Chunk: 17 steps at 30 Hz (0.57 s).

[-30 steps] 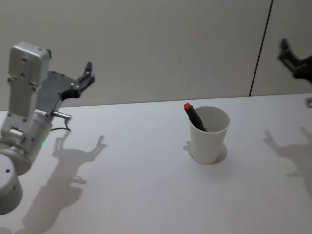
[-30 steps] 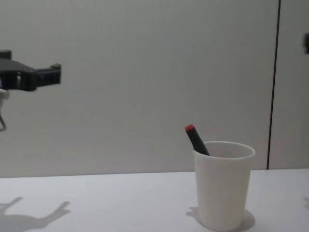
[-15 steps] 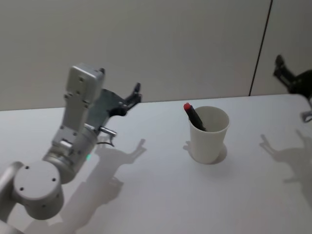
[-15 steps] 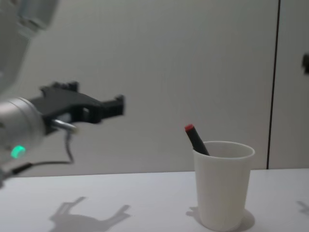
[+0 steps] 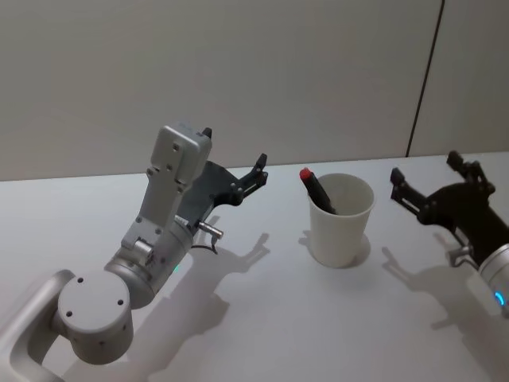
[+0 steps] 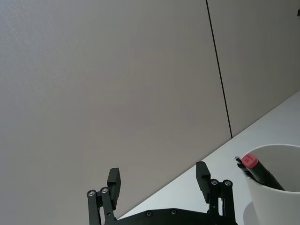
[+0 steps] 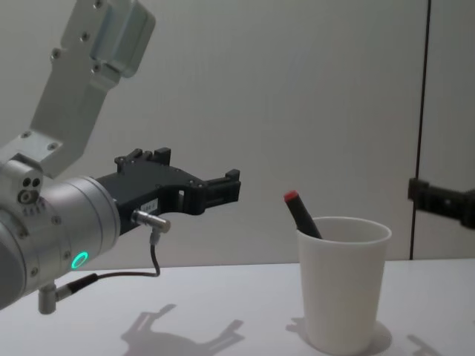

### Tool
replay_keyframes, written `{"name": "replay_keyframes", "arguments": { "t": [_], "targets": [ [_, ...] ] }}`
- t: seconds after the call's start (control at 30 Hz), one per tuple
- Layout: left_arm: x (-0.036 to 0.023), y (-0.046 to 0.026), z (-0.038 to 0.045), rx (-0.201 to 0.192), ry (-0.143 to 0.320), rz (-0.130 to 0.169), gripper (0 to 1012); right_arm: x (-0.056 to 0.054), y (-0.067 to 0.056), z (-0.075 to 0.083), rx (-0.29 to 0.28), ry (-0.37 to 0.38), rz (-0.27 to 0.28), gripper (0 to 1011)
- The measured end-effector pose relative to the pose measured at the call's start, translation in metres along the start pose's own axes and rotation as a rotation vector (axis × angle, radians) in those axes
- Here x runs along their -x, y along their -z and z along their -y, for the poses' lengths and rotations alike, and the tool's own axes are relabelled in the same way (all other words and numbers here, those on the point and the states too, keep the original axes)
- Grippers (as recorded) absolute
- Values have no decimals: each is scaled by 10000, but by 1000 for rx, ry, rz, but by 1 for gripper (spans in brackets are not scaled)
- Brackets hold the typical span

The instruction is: Place the pen into the pen holder.

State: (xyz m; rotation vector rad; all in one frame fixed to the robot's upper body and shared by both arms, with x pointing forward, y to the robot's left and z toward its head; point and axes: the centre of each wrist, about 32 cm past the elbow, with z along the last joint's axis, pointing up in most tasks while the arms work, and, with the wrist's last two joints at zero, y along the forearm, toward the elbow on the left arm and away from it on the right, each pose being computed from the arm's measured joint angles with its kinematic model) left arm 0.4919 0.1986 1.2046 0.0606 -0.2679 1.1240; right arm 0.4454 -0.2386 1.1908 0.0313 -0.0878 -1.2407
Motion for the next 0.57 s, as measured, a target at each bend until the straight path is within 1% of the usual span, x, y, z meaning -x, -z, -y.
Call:
{"name": "replay_keyframes", "arguments": {
  "t": [0.13,0.57],
  "targets": [
    [1,1,1,0,0,0,1001,18,16,14,9,-9,-7,1001],
    [2,1,2,0,1,0,1001,22,19,17,11,-11,-8,1002]
  ]
}}
